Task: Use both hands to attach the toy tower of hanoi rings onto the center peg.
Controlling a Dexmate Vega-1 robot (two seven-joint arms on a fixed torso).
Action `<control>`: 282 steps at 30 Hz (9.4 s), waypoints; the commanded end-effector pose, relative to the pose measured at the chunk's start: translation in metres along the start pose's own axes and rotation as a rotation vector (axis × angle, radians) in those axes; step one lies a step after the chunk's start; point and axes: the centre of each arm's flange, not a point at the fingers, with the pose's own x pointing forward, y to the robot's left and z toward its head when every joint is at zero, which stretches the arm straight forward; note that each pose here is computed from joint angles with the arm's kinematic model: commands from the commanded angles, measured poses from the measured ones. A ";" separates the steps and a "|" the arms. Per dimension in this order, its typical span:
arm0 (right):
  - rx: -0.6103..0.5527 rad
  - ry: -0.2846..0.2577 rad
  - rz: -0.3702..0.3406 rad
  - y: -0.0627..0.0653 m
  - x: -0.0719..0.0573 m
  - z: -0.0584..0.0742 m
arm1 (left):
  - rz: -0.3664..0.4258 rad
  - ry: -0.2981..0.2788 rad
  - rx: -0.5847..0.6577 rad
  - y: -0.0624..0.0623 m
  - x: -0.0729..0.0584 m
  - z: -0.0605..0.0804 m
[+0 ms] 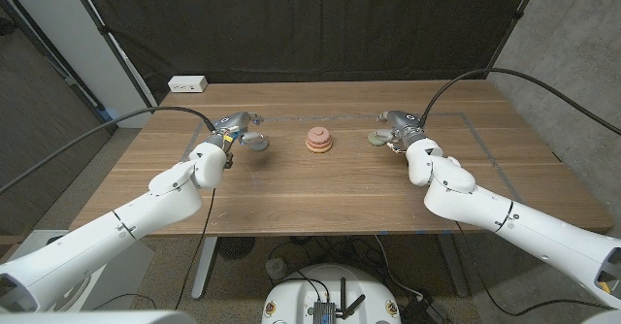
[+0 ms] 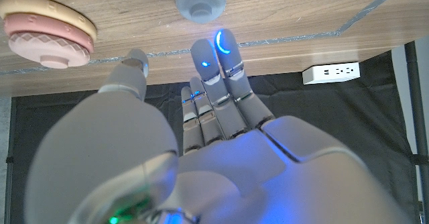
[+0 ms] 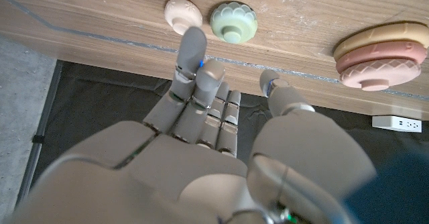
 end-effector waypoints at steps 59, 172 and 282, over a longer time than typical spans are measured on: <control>-0.221 0.113 0.281 -0.014 0.064 0.021 | -0.035 0.013 -0.005 0.003 -0.020 -0.003; -0.156 0.101 0.257 0.014 0.077 0.011 | -0.092 0.011 -0.045 0.000 -0.020 -0.010; -0.226 -0.312 0.235 -0.050 0.037 0.121 | -0.079 0.001 -0.077 -0.003 -0.019 -0.004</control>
